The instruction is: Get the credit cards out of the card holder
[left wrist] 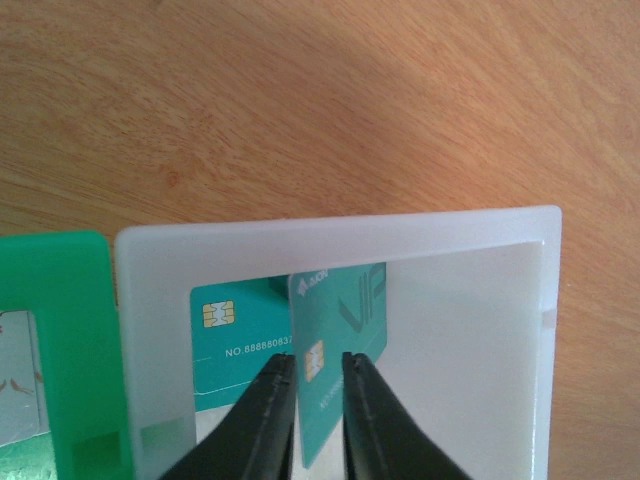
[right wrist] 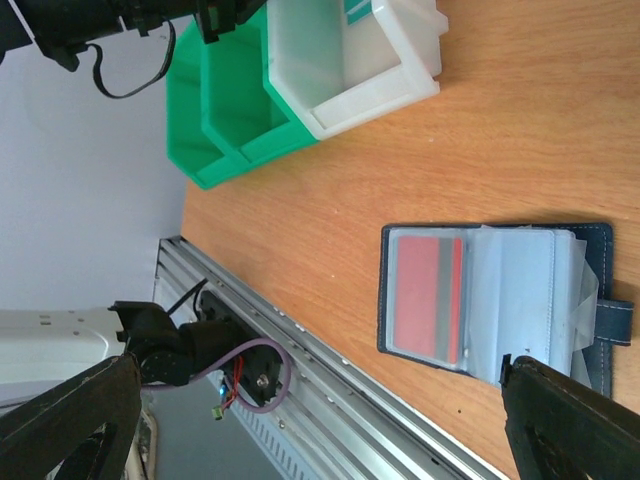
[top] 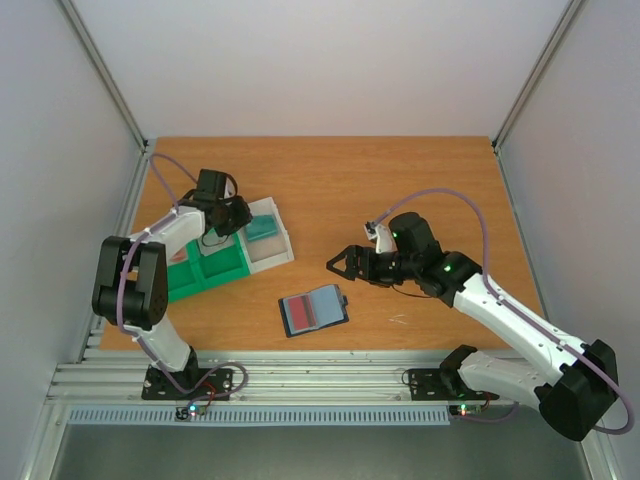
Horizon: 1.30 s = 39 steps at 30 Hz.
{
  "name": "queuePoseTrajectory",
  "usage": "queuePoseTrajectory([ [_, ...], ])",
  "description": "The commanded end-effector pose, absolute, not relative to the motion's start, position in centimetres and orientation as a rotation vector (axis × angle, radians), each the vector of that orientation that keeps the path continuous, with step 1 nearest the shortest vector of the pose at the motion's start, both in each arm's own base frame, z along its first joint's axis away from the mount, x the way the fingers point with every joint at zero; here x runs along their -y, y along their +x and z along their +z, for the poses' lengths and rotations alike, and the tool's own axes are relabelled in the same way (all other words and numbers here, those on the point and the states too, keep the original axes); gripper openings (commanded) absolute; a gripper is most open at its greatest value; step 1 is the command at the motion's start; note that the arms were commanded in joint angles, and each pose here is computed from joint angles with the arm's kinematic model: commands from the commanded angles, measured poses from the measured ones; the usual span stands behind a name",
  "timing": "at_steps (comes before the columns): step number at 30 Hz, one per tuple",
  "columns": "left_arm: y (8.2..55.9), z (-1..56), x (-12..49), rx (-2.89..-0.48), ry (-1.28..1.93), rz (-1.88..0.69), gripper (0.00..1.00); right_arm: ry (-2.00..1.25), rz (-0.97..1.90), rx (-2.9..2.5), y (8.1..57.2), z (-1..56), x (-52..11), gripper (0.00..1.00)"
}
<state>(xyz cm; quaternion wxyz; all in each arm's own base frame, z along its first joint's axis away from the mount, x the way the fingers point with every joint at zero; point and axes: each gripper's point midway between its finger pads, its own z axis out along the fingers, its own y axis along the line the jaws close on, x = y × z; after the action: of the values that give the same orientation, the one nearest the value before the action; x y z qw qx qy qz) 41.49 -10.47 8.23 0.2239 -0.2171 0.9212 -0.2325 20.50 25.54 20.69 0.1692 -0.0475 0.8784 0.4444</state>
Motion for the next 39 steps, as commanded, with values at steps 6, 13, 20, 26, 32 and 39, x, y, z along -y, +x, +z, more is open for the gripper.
queuePoseTrajectory([
  [6,42.0,10.5,10.1,-2.504,-0.563,-0.626,0.32,-0.153,1.318,-2.483,20.4,21.9,-26.1,0.99],
  [13,40.9,13.2,10.2,-2.494,-0.529,-0.638,0.51,-0.139,1.346,-2.524,20.3,21.2,-26.5,0.98],
  [20,37.6,15.6,10.5,-2.530,-0.442,-0.665,0.68,-0.109,1.385,-2.571,20.3,19.7,-27.1,0.98],
  [26,34.1,16.8,10.6,-2.535,-0.397,-0.694,0.75,-0.154,1.387,-2.574,20.4,18.3,-28.0,0.91],
  [32,31.3,16.4,12.1,-2.552,-0.403,-0.852,0.77,-0.145,1.387,-2.639,20.6,15.4,-29.1,0.66],
  [39,28.5,15.9,14.1,-2.573,-0.316,-0.981,0.69,-0.183,1.336,-2.737,19.8,12.1,-30.8,0.42],
])
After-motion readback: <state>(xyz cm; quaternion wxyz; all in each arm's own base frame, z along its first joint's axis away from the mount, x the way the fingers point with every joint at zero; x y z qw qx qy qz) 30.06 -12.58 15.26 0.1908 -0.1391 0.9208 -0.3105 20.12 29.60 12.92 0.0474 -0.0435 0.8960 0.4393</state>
